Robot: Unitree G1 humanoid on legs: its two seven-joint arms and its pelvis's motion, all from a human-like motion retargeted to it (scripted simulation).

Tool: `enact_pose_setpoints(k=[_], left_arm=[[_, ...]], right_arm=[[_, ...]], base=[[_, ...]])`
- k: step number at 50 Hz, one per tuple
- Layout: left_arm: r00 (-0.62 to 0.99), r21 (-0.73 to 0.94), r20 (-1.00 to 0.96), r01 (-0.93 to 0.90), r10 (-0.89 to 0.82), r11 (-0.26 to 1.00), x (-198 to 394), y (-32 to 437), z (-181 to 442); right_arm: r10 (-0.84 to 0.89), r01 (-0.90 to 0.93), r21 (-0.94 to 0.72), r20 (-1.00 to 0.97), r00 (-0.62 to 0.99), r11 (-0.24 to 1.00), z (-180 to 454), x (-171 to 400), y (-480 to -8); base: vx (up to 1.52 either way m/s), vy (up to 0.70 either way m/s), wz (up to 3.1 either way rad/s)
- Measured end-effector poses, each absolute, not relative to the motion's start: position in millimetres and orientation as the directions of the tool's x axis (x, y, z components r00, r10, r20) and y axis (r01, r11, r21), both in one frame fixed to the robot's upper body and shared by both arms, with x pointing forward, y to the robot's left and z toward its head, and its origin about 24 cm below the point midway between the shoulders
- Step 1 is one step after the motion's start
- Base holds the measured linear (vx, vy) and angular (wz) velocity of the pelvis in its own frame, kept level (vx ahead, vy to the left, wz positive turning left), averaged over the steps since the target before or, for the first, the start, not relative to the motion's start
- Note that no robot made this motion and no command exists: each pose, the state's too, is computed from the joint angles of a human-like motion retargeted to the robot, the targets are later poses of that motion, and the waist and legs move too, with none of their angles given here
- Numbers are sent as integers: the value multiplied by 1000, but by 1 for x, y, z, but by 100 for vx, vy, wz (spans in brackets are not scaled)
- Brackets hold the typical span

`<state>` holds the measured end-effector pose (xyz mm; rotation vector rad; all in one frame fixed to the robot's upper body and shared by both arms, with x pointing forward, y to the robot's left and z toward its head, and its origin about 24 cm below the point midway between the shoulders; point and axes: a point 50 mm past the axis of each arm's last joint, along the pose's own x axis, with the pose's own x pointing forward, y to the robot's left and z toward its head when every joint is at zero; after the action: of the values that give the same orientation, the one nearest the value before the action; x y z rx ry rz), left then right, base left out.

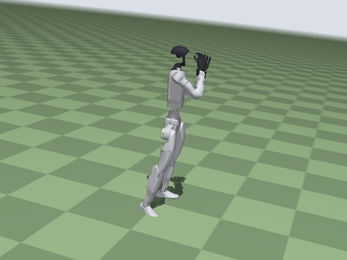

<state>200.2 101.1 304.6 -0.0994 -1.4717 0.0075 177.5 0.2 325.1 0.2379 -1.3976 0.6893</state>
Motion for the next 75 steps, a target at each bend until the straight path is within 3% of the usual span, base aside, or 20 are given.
enact_pose_setpoints(k=[6,10,15,20,25,28,34,38,43,45,47,55,60,65,71,75], left_arm=[[134,130,978,197,-158,972,188,82,280],[113,109,985,179,-130,978,202,79,298],[136,-124,985,168,101,978,215,88,320],[181,-133,979,198,98,971,200,87,290],[219,28,971,310,-100,950,199,67,276],[171,82,976,301,-138,950,210,61,294],[162,-65,987,331,11,941,225,51,336],[204,-29,977,425,-65,905,217,34,316],[139,162,951,533,-275,830,203,0,300],[80,272,929,513,-361,814,203,-16,307],[67,235,950,489,-304,840,205,-23,323],[111,53,985,522,-129,851,212,-14,361],[43,192,968,499,-245,845,195,-5,321],[4,219,969,450,-247,866,188,-8,320],[17,41,999,370,-50,928,201,15,351],[64,1,998,333,-24,943,206,35,335]], right_arm=[[44,-522,19,993,108,853,344,195,-28],[151,-560,-72,984,95,826,315,182,-40],[369,-646,-238,927,72,725,286,164,-33],[262,-537,-194,964,52,821,313,178,-31],[72,-462,3,987,143,887,332,202,-43],[124,-444,-46,981,148,895,319,199,-49],[269,-459,-188,956,117,868,297,178,-48],[90,-323,-56,992,92,945,324,188,-66],[-153,-277,173,984,94,945,341,198,-102],[-76,-288,101,992,99,952,337,198,-106],[-97,-243,116,991,91,963,328,191,-114],[229,-364,-195,972,51,911,307,165,-89],[82,-227,-86,996,-27,970,343,180,-97],[-69,-293,68,998,9,954,342,184,-103],[152,-442,-108,986,64,890,304,167,-76],[244,-479,-202,969,28,855,308,169,-60]], base=[[-1,0,-12],[0,0,0],[-1,0,-35],[-1,-2,-104],[0,-2,-96],[0,-1,-45],[1,0,-29],[1,-2,-61],[0,-5,-49],[0,0,0],[0,0,0],[1,-1,-26],[0,-5,-32],[0,1,45],[-1,2,76],[-1,2,51]])
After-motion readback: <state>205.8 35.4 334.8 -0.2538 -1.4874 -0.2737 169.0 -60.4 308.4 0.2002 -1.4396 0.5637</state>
